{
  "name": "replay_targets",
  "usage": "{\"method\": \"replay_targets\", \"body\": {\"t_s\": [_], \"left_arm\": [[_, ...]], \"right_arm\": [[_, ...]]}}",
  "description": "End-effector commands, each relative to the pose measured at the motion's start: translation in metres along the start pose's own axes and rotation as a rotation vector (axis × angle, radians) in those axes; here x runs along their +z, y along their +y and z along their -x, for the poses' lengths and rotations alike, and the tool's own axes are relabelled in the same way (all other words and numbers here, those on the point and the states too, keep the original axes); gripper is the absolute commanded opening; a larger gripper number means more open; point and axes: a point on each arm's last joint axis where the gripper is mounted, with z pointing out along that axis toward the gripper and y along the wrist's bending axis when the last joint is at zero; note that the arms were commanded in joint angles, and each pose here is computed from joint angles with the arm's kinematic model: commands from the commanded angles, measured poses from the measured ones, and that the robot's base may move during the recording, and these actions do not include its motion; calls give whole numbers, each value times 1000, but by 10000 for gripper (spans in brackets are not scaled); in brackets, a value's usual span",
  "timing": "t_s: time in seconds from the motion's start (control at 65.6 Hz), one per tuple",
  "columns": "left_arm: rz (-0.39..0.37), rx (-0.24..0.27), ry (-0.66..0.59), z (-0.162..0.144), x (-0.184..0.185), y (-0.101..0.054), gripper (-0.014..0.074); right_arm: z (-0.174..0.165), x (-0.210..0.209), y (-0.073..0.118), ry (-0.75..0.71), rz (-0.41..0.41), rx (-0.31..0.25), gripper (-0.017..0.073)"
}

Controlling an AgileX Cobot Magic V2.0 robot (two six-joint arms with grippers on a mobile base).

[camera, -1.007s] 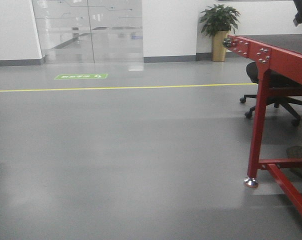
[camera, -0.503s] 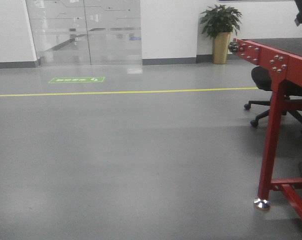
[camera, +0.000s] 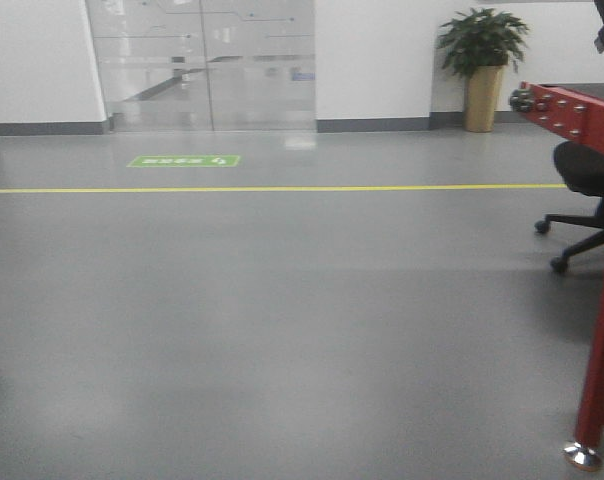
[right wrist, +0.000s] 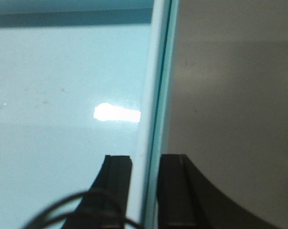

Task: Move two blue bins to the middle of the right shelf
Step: 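Turn toward another shelf of blue bins holding the teal bin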

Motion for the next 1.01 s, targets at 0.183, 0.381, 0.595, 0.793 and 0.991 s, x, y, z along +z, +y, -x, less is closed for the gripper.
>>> {"method": "replay_targets", "body": {"t_s": [0.183,0.381,0.595,0.793,0.991], "left_arm": [[-291,-140,-115,13,-13,-34,-111],[-287,-137,-114,13,-13,-34,-111],[-284,-135,-115,13,-13,-33,-111],[-284,-135,-115,13,-13,-33,-111],[-284,-135,-115,13,-13,-33,-111]], "right_arm": [[17,-12,25,-198,212,52,-153],[17,-12,25,-198,212,52,-153],[17,-12,25,-199,212,52,-153],[17,-12,25,-199,212,52,-153],[17,-12,25,-199,212,52,-153]]}}
